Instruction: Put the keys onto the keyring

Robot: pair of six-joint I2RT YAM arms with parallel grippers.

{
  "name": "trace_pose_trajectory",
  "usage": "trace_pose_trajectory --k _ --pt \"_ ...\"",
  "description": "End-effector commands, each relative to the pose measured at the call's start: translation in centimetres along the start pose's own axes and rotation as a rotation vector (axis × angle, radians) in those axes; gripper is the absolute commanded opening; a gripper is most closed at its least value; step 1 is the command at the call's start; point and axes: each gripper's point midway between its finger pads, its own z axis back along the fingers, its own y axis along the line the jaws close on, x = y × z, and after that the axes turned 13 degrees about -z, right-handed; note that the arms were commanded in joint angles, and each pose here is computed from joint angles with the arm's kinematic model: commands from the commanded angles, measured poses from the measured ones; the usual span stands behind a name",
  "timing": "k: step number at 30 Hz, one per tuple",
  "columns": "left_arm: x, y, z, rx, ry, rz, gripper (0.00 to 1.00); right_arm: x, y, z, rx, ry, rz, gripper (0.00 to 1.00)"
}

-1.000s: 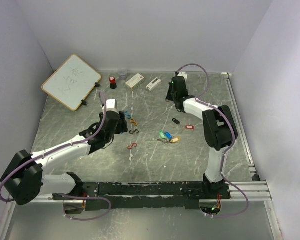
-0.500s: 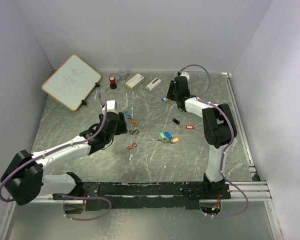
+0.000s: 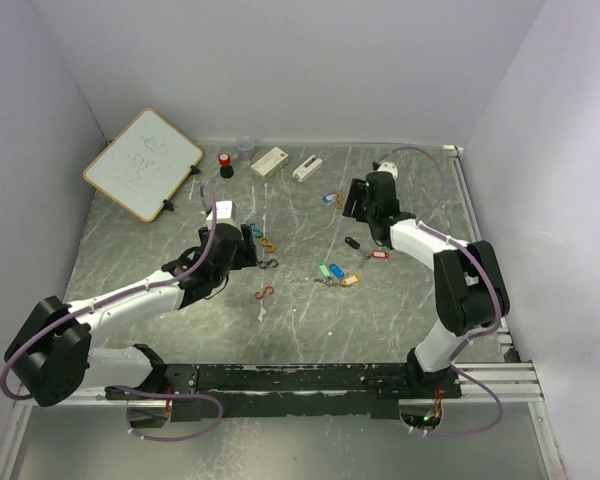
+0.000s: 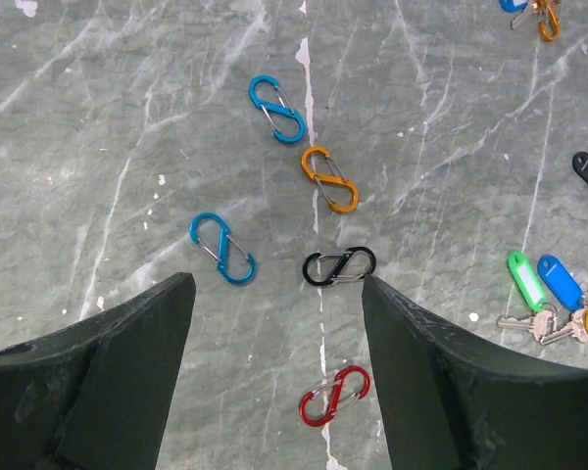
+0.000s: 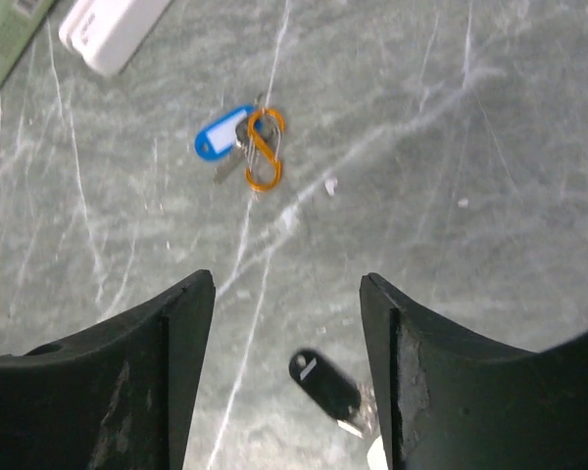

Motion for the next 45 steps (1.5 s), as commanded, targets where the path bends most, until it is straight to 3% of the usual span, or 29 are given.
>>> trace_pose_trajectory --k 1,7,10,15,18,25,34,45 --pt "-0.1 -1.0 -0.6 -0.048 -0.006 0.017 0.82 -2.9 -0.2 2.5 -0.004 0.083 0.039 0.63" --pt "-0.7 -2.7 -1.5 -0.105 0.030 0.015 0.86 -7.3 0.0 5.4 -0.011 0.173 0.106 0.65" --pt "-0.8 -3.4 -1.5 -0.142 0.026 0.030 1.00 -9.9 0.3 7.0 0.020 0.202 0.128 0.65" --pt "-1.4 -3.2 -1.6 -0.137 0.036 0.036 0.99 -11.1 2.0 9.3 0.132 0.174 0.133 0.63" --pt "-1.8 -3.1 -1.9 -0.115 0.063 0.018 0.92 -11.2 2.3 9.9 0.179 0.169 0.140 0.60" --pt "-2.8 -2.2 -2.5 -0.059 0.094 0.009 0.89 -12.3 2.6 10.5 0.206 0.190 0.163 0.56" --pt "-4.2 0.8 -3.4 0.183 0.186 0.054 0.87 -11.6 3.9 11.1 0.240 0.168 0.157 0.56" --pt "-5.1 1.6 -4.3 0.306 0.230 0.129 0.83 -10.9 4.2 11.6 0.249 0.146 0.144 0.55"
